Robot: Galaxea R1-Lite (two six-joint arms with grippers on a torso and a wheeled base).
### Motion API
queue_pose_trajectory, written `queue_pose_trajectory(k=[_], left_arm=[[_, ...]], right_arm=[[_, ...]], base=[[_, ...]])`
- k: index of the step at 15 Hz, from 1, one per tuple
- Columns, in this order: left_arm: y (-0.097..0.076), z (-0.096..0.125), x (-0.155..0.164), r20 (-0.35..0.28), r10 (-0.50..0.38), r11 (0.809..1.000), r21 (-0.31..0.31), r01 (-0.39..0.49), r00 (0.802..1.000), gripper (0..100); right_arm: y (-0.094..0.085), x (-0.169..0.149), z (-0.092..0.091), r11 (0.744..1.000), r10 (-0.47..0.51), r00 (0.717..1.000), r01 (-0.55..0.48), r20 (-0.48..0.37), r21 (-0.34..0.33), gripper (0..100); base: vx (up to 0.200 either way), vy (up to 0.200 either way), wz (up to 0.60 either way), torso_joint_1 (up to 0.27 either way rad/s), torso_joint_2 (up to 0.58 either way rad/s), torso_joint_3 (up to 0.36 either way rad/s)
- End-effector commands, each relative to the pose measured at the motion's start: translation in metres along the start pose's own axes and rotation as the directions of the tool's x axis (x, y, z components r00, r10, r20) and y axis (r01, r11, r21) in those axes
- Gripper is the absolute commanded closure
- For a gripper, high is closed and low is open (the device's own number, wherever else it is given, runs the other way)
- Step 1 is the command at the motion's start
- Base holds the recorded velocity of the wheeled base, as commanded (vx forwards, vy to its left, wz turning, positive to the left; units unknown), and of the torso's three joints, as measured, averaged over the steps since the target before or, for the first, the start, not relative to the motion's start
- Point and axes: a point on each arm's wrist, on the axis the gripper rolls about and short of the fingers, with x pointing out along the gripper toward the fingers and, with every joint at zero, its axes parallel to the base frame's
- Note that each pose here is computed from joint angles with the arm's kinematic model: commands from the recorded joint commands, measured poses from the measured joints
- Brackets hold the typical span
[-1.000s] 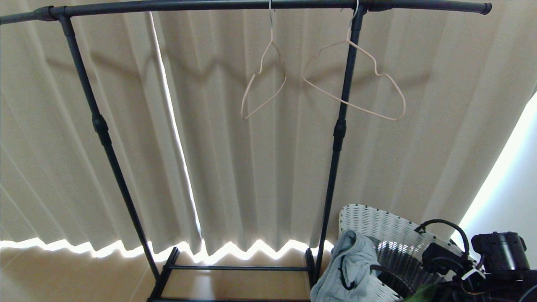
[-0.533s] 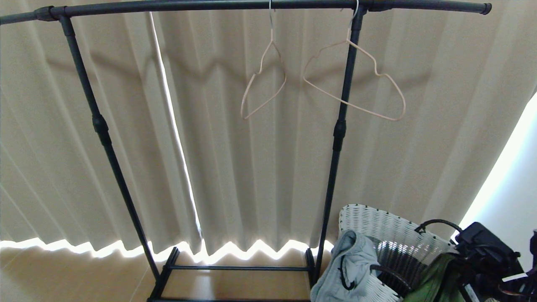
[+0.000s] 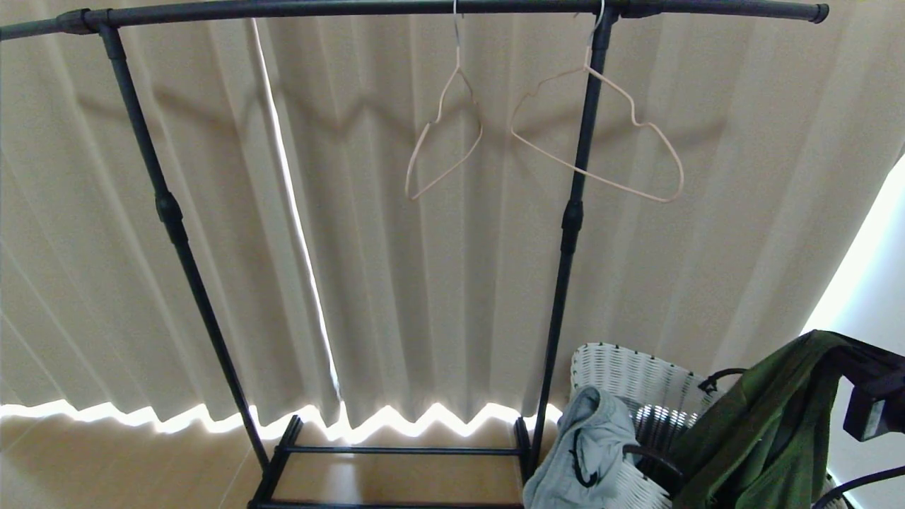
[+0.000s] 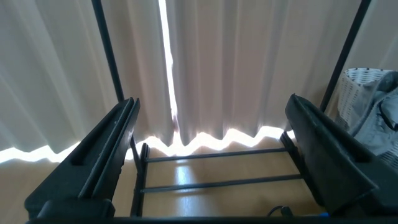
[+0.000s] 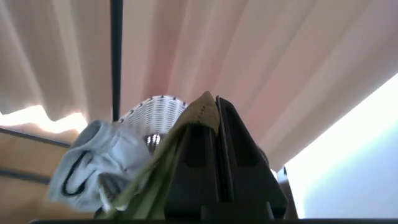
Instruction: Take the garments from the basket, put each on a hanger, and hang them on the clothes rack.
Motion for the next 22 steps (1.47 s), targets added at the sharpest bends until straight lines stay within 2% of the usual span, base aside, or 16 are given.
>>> queue_pose_trajectory(k=[1, 4, 8, 16, 19, 22], left_arm=[[0.0, 0.0, 0.0, 0.001, 0.0, 1.0, 0.0, 0.0, 1.0, 0], [0.0, 0.0, 0.0, 0.001, 0.0, 1.0, 0.0, 0.0, 1.0, 0], [0.0, 0.0, 0.0, 0.0, -0.002, 1.0, 0.004, 0.002, 1.0, 0], [0.0, 0.0, 0.0, 0.001, 0.0, 1.0, 0.004, 0.0, 1.0, 0], [0.0, 0.0, 0.0, 0.001, -0.003, 1.0, 0.029, 0.003, 1.0, 0], [0.0, 0.0, 0.0, 0.001, -0.008, 0.997, 0.079, 0.008, 1.0, 0]], right_arm=[[0.001, -0.029, 0.009, 1.0, -0.015, 0.997, 0.014, 0.07, 0.001, 100], [0.004, -0.048, 0.005, 1.0, -0.006, 0.999, 0.006, 0.045, 0.001, 100], [0.005, -0.054, 0.002, 1.0, 0.004, 1.0, -0.004, 0.022, 0.0, 100], [0.01, -0.049, 0.002, 0.998, 0.06, 0.998, -0.059, 0.011, -0.01, 100], [0.011, -0.041, 0.009, 0.996, 0.086, 0.996, -0.086, 0.003, -0.014, 100], [0.016, -0.019, 0.026, 0.987, 0.159, 0.987, -0.159, -0.005, -0.023, 100]], base=[[-0.2, 0.0, 0.0, 0.007, 0.0, 0.002], [-0.2, 0.0, 0.0, -0.002, 0.0, 0.002], [0.0, 0.0, 0.0, 0.0, 0.0, 0.0], [0.0, 0.2, 0.0, 0.005, 0.0, 0.0], [0.0, 0.0, 0.0, 0.0, 0.0, 0.0], [0.0, 0.0, 0.0, 0.0, 0.0, 0.0]])
